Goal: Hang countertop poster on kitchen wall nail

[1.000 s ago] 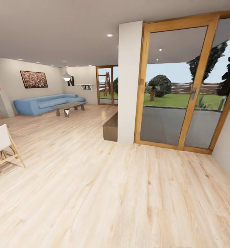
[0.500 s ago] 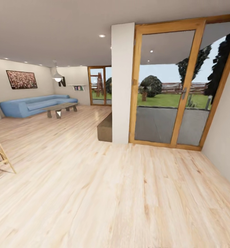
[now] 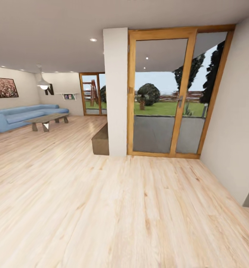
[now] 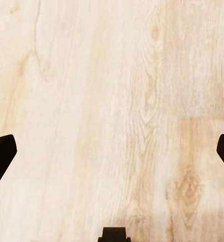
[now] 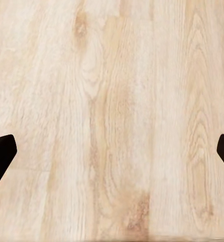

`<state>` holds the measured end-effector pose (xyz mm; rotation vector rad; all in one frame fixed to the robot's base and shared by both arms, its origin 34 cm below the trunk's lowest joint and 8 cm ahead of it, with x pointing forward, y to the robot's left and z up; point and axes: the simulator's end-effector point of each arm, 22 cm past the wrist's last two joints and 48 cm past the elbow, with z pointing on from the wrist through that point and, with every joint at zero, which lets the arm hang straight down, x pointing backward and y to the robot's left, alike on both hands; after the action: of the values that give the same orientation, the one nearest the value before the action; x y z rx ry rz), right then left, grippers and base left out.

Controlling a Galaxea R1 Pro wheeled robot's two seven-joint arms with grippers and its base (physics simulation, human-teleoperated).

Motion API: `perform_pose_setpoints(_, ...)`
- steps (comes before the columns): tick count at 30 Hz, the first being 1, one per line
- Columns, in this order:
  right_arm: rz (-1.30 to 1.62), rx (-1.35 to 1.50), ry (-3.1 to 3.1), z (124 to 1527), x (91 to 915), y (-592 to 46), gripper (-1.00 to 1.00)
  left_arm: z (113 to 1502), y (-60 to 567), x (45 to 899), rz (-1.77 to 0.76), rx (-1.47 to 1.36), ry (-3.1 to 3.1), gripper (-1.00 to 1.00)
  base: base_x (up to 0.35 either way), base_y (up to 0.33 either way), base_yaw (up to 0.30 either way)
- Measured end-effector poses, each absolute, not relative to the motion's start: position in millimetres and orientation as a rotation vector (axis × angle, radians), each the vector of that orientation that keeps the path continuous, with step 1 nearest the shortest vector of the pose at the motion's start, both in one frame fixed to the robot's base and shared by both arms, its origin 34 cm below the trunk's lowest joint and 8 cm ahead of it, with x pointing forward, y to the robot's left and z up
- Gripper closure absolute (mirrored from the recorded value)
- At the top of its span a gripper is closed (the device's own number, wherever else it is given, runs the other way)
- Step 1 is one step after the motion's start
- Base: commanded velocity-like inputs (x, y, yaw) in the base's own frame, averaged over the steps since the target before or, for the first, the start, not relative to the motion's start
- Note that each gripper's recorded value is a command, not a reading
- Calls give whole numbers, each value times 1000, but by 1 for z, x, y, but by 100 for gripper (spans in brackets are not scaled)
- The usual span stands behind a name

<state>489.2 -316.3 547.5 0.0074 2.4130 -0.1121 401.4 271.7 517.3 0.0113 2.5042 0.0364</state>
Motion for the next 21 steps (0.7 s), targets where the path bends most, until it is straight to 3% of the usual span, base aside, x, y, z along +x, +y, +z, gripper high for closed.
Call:
perform_pose_setpoints(8, -113, 8, 2408, 549, 491, -316, -100, 519, 272, 403, 36, 11, 2500, -100, -3, 3, -255)
perform_pose_setpoints(21, -114, 7, 2420, 545, 487, -317, -100, 516, 272, 399, 37, 11, 2511, -100, -139, 199, -29)
